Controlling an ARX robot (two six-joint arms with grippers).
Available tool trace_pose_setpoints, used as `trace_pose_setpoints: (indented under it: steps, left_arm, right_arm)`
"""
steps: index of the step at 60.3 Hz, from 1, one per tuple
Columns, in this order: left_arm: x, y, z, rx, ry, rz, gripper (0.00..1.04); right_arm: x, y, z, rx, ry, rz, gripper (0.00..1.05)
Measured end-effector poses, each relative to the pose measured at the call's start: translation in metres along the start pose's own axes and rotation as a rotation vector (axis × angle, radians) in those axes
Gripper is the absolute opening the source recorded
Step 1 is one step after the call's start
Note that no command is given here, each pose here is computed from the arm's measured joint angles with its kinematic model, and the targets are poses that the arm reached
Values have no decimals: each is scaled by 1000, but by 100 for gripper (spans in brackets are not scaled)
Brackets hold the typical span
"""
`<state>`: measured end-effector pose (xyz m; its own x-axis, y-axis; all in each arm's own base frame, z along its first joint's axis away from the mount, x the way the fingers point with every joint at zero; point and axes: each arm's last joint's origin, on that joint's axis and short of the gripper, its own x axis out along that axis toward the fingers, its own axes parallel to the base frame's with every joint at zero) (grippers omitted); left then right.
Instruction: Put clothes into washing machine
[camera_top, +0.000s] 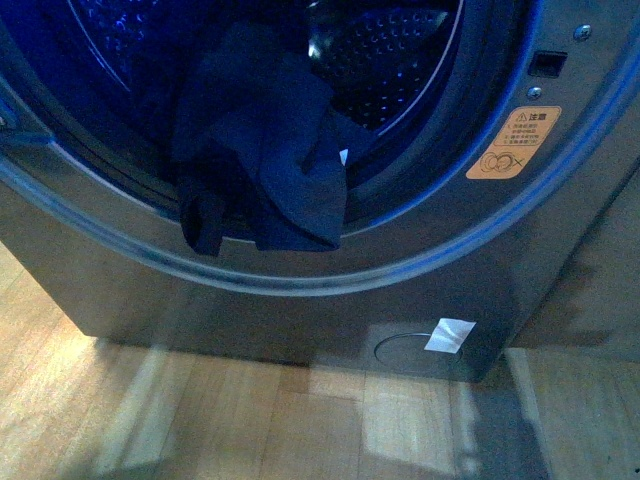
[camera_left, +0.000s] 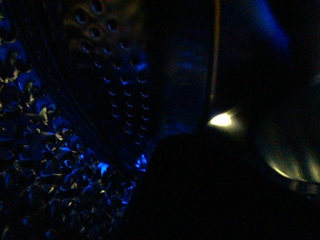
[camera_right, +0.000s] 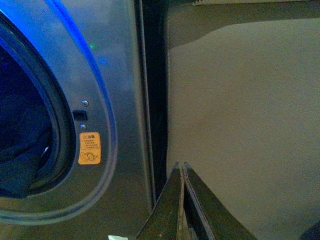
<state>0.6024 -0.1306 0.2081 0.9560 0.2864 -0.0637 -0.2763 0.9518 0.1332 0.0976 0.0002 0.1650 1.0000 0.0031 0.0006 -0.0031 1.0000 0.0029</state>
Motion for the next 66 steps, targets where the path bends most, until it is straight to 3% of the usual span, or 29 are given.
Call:
trace_pose_setpoints:
  steps: [13,25,42,59,66]
  left_arm:
    - [-4,4,19,-21,-48,24,7]
    - [-1,7,-16,50,97,17,8]
    - [-27,18,-78,69,322,-186,54]
    - [-73,20,-103,80,398,-333,98]
    - [-91,25,-104,63,390,-368,98]
  right_arm:
    - [0,0,0,0,0,0,2]
    - [0,0,0,0,0,0,2]
    - [0,0,0,0,0,0,2]
    - [0,0,0,0,0,0,2]
    - [0,0,0,0,0,0,2]
